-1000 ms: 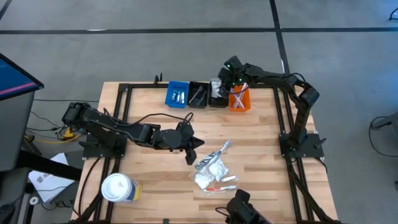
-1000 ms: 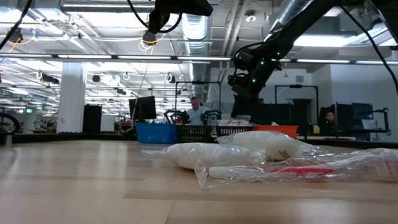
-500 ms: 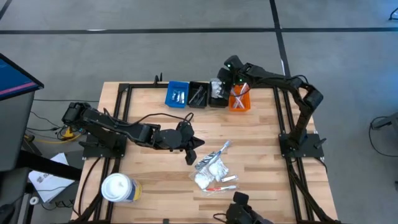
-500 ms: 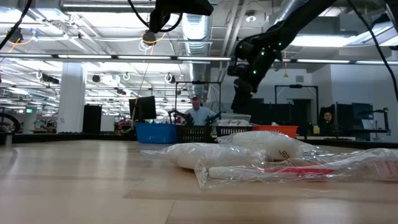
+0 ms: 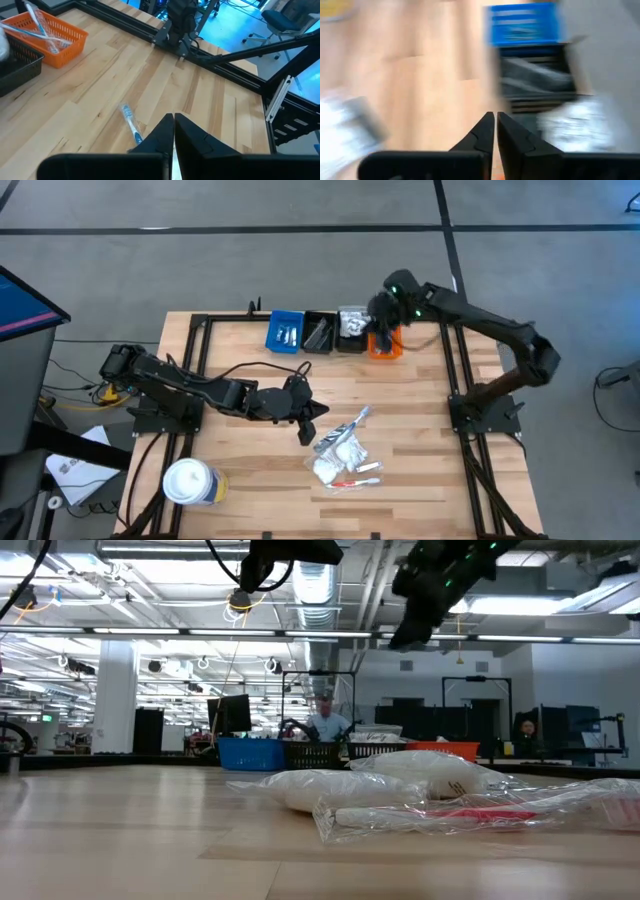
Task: Pick & Place Travel size toiletries
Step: Put the blue toothbrush into the orange bin
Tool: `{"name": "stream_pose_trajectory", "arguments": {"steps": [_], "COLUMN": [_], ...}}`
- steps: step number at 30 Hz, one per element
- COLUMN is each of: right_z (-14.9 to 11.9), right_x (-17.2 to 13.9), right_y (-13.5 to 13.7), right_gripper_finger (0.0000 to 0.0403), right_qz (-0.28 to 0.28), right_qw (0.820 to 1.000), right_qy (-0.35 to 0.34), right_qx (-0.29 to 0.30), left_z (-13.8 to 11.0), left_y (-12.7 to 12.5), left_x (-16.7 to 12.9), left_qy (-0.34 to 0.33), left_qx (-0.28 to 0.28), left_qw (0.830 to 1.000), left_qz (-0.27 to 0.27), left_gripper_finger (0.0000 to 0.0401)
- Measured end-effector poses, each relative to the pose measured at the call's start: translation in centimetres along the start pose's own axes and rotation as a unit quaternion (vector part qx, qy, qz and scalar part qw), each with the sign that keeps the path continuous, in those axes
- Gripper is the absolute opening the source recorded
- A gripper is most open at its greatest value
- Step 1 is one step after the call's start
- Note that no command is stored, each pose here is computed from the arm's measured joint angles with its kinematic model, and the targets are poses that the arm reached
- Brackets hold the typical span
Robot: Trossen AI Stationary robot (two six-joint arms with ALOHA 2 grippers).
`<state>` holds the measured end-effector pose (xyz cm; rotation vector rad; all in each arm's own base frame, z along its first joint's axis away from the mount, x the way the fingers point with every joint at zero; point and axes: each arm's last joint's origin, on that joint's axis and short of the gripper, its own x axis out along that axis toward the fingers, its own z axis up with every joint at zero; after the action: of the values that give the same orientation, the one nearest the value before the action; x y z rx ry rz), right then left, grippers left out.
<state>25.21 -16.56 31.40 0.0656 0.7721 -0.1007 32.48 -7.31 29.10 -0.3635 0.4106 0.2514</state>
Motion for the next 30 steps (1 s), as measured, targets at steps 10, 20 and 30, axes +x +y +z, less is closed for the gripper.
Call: {"name": "stream_pose_trajectory", "arguments": {"steps": [10,20,30], "right_z": [-3.9,-8.2,-9.1], "right_x": [-2.5,-3.0,-6.1], "right_y": [9.9,14.1,13.9], "right_gripper_finger": [0.0003,0.0002,0.0002], "right_qz": [0.124,0.122,0.026], "right_qw": [0.992,0.981,0.956], "right_qy": [-0.019,-0.153,-0.292], "right_qx": [-0.012,0.001,0.021], "left_z": [-0.3,-2.7,-4.3], "left_y": [-0.2,1.4,4.5], "left_x": [0.2,4.8,13.8], "left_qy": [0.020,0.123,0.204], "left_qx": [0.023,0.053,0.079], "left_qw": [0.999,0.987,0.972], "left_qz": [-0.025,-0.092,-0.085], "left_gripper_finger": [0.0005,0.0005,0.0005]}}
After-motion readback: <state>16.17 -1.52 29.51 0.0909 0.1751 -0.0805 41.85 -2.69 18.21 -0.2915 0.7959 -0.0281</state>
